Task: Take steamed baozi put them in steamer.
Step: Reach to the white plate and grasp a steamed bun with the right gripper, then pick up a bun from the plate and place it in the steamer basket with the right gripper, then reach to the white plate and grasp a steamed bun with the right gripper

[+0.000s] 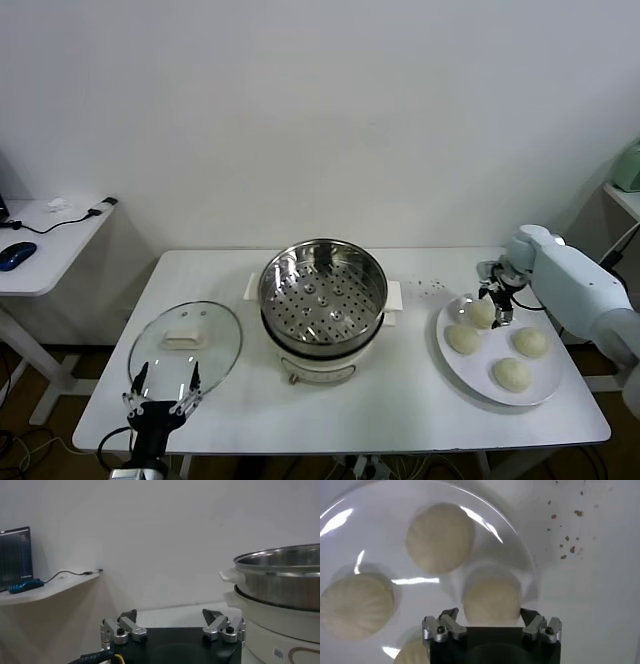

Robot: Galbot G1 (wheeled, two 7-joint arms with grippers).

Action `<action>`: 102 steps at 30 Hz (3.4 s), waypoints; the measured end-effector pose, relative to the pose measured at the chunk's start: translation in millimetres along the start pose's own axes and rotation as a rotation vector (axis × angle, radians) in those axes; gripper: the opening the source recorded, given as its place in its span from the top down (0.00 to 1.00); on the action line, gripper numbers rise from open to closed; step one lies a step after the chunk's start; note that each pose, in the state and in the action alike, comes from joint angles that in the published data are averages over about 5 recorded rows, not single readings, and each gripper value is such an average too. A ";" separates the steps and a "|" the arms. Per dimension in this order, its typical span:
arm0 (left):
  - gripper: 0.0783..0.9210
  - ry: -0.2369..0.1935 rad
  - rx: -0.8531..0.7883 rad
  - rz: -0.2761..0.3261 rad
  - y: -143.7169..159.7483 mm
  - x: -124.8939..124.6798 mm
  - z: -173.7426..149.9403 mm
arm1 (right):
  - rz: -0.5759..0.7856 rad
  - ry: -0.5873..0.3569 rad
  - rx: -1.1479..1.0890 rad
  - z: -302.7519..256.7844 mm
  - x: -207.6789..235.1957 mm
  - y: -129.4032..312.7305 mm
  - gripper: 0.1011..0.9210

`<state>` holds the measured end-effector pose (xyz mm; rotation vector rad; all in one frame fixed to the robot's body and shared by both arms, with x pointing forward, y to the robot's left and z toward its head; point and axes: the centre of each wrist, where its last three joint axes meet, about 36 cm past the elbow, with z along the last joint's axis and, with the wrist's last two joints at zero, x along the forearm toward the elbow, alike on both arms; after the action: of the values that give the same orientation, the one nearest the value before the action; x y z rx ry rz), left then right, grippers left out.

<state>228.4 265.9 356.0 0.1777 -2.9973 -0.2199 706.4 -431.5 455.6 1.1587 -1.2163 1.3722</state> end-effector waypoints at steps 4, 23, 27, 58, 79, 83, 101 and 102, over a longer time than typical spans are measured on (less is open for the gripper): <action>0.12 0.001 0.000 0.000 0.1 0.8 0.4 | -0.002 0.002 0.001 -0.2 0.1 -1.6 0.32; 0.12 0.007 0.008 0.000 1.3 5.6 2.0 | 0.030 -0.054 0.070 -6.9 48.7 -14.8 0.42; 0.12 0.008 0.012 0.000 2.0 6.8 2.2 | 0.064 -0.079 0.166 -28.7 91.5 -30.9 0.41; 0.12 0.005 0.004 0.038 1.1 7.6 -2.6 | 0.239 0.036 1.369 -382.9 240.1 -57.3 0.41; 0.12 0.002 -0.004 0.019 9.5 4.6 -2.0 | 0.144 0.033 1.389 -421.8 152.0 -60.6 0.38; 0.12 -0.001 -0.008 0.022 10.4 2.9 -3.1 | 0.139 0.021 1.374 -419.4 148.5 -62.8 0.25; 0.12 -0.001 -0.018 0.048 7.9 5.5 -5.7 | 0.204 -0.067 1.191 -344.5 231.8 -76.0 0.12; 0.12 -0.002 -0.019 0.051 7.7 5.7 -6.2 | 0.210 -0.076 1.150 -331.3 238.6 -75.6 0.12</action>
<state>222.8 271.9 364.0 0.0991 -2.9960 -0.2437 731.9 -83.2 680.1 1.8713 -0.5243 2.3135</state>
